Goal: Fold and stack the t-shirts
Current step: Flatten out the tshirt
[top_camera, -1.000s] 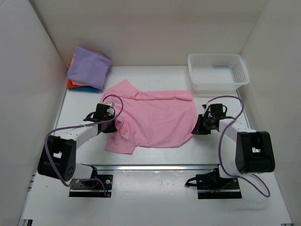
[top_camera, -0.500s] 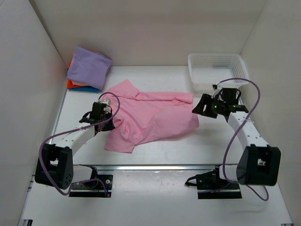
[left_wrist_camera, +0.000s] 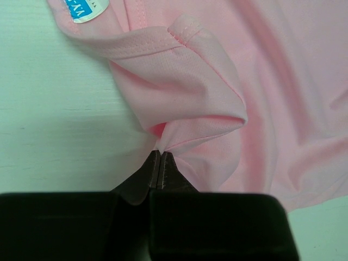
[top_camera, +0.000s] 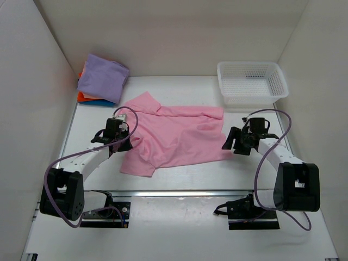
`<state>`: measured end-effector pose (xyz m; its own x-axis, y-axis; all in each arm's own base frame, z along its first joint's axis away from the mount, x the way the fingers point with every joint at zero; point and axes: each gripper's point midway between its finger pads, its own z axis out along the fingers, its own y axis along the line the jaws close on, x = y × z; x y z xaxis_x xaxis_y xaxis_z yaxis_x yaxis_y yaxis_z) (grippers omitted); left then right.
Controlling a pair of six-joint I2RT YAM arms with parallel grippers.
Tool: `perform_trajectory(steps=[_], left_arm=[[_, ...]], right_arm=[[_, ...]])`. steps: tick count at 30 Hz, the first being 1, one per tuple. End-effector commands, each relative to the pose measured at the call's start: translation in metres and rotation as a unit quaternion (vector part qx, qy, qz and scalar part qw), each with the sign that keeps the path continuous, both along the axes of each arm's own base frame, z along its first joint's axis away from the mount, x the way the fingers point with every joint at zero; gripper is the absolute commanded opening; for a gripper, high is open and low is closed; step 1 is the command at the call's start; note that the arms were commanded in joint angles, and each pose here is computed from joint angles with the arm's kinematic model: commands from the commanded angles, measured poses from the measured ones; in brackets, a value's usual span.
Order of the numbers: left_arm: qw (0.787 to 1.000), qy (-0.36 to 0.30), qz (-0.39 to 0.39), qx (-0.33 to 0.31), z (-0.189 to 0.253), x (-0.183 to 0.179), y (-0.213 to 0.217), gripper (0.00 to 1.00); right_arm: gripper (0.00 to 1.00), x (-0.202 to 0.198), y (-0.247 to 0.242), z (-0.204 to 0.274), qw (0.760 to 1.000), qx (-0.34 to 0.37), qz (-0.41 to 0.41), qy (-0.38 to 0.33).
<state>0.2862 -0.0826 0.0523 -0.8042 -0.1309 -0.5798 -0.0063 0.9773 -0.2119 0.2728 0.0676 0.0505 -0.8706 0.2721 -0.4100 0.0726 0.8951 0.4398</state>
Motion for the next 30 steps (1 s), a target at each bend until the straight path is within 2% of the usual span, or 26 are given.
perform_trajectory(steps=[1, 6, 8, 9, 10, 11, 15, 18, 21, 22, 23, 26, 27, 29, 30], left_arm=[[1.0, -0.015, 0.0, -0.007, 0.007, 0.004, -0.001, 0.0], [1.0, -0.006, 0.0, -0.007, 0.004, 0.001, -0.001, 0.0], [1.0, 0.002, -0.002, -0.007, 0.004, 0.0, -0.002, 0.0], [1.0, 0.004, 0.0, -0.007, 0.007, -0.001, -0.001, 0.0], [1.0, 0.005, 0.001, -0.007, 0.01, -0.001, -0.001, 0.0], [1.0, 0.002, 0.004, -0.008, 0.014, -0.001, 0.0, 0.0], [0.996, -0.078, 0.028, -0.022, 0.067, 0.01, 0.004, 0.0], [0.987, -0.151, 0.039, -0.048, 0.122, 0.017, 0.002, 0.0], [0.967, -0.236, 0.062, -0.068, 0.182, 0.018, 0.007, 0.0], [0.951, -0.284, 0.073, -0.093, 0.221, 0.014, 0.01, 0.0], [0.95, -0.288, 0.071, -0.098, 0.224, 0.01, 0.008, 0.0], [0.927, -0.355, 0.061, -0.108, 0.29, 0.0, 0.011, 0.0], [0.925, -0.359, 0.058, -0.11, 0.298, -0.002, 0.01, 0.0], [0.907, -0.401, 0.055, -0.118, 0.35, -0.012, 0.012, 0.0], [0.904, -0.408, 0.052, -0.115, 0.36, -0.011, 0.011, 0.0]], right_arm=[[0.63, 0.004, -0.008, -0.006, 0.999, -0.034, -0.024, -0.005], [0.6, -0.01, 0.0, -0.032, 0.999, -0.029, -0.01, 0.038], [0.44, -0.012, 0.006, -0.036, 0.998, -0.017, -0.001, 0.054], [0.17, -0.015, 0.011, -0.036, 0.998, -0.008, 0.005, 0.06], [0.0, -0.017, 0.013, -0.036, 0.998, -0.005, 0.011, 0.064], [0.0, -0.02, 0.015, -0.037, 0.997, -0.004, 0.012, 0.072], [0.0, -0.015, 0.018, -0.004, 1.0, 0.009, 0.008, 0.028], [0.0, -0.006, 0.016, 0.043, 0.999, 0.009, 0.007, -0.031], [0.01, 0.0, 0.019, 0.111, 0.993, 0.027, 0.014, -0.112], [0.0, -0.003, 0.019, 0.144, 0.986, 0.033, 0.011, -0.16], [0.0, -0.004, 0.019, 0.158, 0.983, 0.037, 0.009, -0.182], [0.0, -0.015, 0.02, 0.222, 0.957, 0.052, 0.001, -0.285], [0.0, -0.019, 0.019, 0.242, 0.947, 0.054, -0.005, -0.318], [0.0, -0.028, 0.021, 0.277, 0.928, 0.065, -0.002, -0.366], [0.0, -0.031, 0.018, 0.292, 0.922, 0.066, -0.008, -0.382]])
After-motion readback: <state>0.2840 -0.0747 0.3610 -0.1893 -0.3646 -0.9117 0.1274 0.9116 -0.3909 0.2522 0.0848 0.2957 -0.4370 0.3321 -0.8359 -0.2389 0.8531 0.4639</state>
